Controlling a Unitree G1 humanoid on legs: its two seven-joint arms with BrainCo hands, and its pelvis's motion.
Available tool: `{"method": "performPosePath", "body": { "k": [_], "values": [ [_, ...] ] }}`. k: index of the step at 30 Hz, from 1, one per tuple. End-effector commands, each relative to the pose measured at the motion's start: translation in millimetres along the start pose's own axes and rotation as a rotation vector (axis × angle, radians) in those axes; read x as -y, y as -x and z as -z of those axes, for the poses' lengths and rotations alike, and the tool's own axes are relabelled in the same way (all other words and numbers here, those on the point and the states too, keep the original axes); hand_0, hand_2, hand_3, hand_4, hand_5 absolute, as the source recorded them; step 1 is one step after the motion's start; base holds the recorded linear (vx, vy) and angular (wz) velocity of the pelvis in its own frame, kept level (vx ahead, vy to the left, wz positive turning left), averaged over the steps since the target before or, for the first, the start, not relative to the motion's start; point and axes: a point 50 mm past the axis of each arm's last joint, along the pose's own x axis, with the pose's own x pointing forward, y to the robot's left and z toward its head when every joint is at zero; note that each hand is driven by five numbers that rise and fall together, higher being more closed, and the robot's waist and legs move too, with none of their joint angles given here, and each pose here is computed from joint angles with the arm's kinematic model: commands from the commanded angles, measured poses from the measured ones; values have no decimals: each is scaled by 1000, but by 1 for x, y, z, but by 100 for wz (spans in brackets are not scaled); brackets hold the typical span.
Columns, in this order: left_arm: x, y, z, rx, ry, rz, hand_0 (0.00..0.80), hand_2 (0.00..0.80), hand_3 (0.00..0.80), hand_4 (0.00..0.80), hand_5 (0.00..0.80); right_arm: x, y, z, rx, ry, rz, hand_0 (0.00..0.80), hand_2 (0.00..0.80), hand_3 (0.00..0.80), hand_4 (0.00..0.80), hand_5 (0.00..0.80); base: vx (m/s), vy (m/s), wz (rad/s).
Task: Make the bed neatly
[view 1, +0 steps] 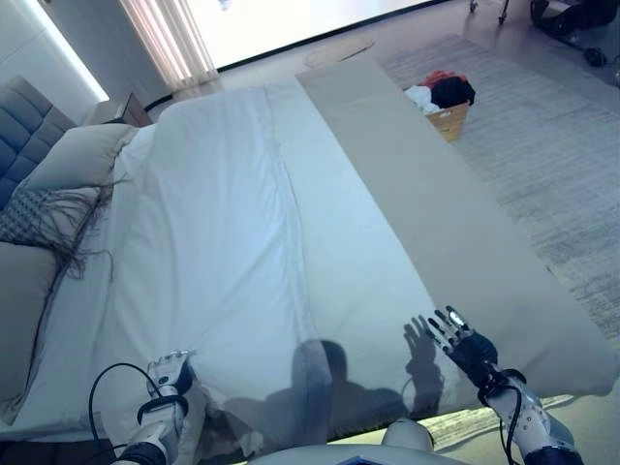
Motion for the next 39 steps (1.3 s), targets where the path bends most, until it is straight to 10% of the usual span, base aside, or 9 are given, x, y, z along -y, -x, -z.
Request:
{"method": "performPosePath", "body": {
  "k": [1,17,27,39],
  "values": [
    [22,22,65,-233,-71,150,0,0,0,0,0,-29,-14,-12,112,-21,-110,0,0,0,0,0,18,-37,-3],
    [29,19,42,-61,37,344,0,0,0,0,0,-38,-22,-11,118,-25,-125,0,0,0,0,0,-4,11,10],
    [-53,-9,0,204,921,189,0,0,0,0,0,-42,-18,16,183,-180,-80,0,0,0,0,0,-123,21,4],
    [-69,-15,-20,275,1150,101,0,0,0,0,0,-54,-34,29,147,-246,-60,0,0,0,0,0,-182,-245,-1]
  ]
}}
